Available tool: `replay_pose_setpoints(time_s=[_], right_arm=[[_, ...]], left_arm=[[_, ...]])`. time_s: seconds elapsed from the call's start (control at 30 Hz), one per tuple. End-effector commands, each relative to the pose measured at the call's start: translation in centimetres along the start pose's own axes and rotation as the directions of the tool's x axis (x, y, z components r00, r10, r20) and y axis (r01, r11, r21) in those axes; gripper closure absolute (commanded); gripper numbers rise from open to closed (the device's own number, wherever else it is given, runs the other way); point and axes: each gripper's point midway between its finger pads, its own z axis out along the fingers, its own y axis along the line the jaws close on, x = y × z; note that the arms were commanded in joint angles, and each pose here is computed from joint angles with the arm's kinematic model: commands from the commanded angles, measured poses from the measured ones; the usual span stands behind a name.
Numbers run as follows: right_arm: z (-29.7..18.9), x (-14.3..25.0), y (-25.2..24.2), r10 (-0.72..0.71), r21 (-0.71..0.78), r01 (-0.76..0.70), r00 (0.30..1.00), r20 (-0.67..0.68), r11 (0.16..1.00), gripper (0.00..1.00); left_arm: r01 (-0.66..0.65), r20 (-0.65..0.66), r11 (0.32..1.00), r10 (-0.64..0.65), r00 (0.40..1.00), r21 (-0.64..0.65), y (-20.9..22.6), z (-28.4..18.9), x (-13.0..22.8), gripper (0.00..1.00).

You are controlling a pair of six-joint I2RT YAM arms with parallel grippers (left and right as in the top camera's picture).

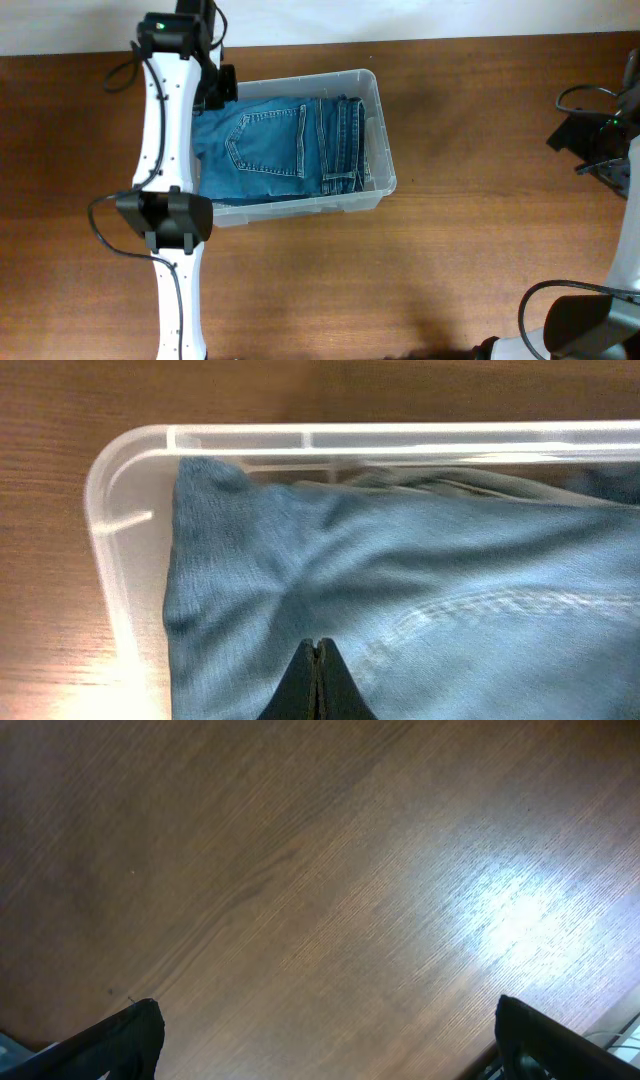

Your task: Pack container

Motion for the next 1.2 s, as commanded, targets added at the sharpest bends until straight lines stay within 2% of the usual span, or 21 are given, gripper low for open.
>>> replay_pose_setpoints(time_s=[0.0, 0.03, 0.13, 0.23, 0.4, 0.5, 0.63, 0.8, 0.93, 1.17], right_arm=[[-0.4, 0.0, -0.2, 0.015, -0.002, -0.014, 1.0, 0.011, 1.0, 0.02], [-0.4, 0.0, -0.2, 0.015, -0.002, -0.014, 1.0, 0.011, 1.0, 0.02], [-0.4, 0.0, -0.2, 0.015, -0.002, -0.014, 1.0, 0.011, 1.0, 0.02], [-0.4, 0.0, -0.2, 0.015, -0.002, -0.014, 1.0, 0.011, 1.0, 0.02], [-0.4, 0.0, -0.2, 0.015, -0.003, -0.014, 1.0, 0.011, 1.0, 0.02], [-0.4, 0.0, -0.2, 0.015, -0.003, -0.014, 1.0, 0.011, 1.0, 0.02], [-0.4, 0.0, -0.2, 0.015, -0.002, -0.014, 1.0, 0.011, 1.0, 0.02], [-0.4, 0.0, -0.2, 0.015, -0.002, -0.014, 1.0, 0.011, 1.0, 0.02], [-0.4, 0.0, -0.2, 0.015, -0.002, -0.014, 1.0, 0.011, 1.0, 0.02], [-0.4, 0.0, -0.2, 0.015, -0.002, -0.014, 1.0, 0.011, 1.0, 0.02]], left_arm=[[-0.035, 0.085, 0.983, 0.02, 0.996, 0.179, -3.1, -5.4, 0.1, 0.99], [-0.043, 0.088, 0.974, 0.024, 0.996, 0.223, -4.0, -6.1, 0.2, 0.99], [-0.065, 0.083, 0.968, 0.046, 0.996, 0.244, -5.3, -6.3, 0.7, 0.99], [-0.075, 0.006, 0.955, 0.076, 0.997, 0.288, -7.2, -5.0, 2.3, 0.99], [-0.082, -0.156, 0.987, 0.104, 0.982, 0.139, -5.5, -1.7, 6.0, 0.99], [-0.086, -0.285, 0.989, 0.116, 0.951, 0.117, -4.7, 0.2, 9.2, 0.99], [-0.109, -0.425, 0.994, 0.103, 0.899, 0.012, -2.3, 2.9, 12.7, 0.99], [-0.12, -0.458, 0.993, 0.1, 0.883, -0.015, -1.6, 5.2, 13.9, 0.99], [-0.123, -0.464, 0.992, 0.099, 0.88, -0.023, -1.4, 3.7, 14.0, 0.99], [-0.139, -0.249, 0.988, 0.118, 0.961, -0.069, -0.6, -3.3, 11.0, 0.99]])
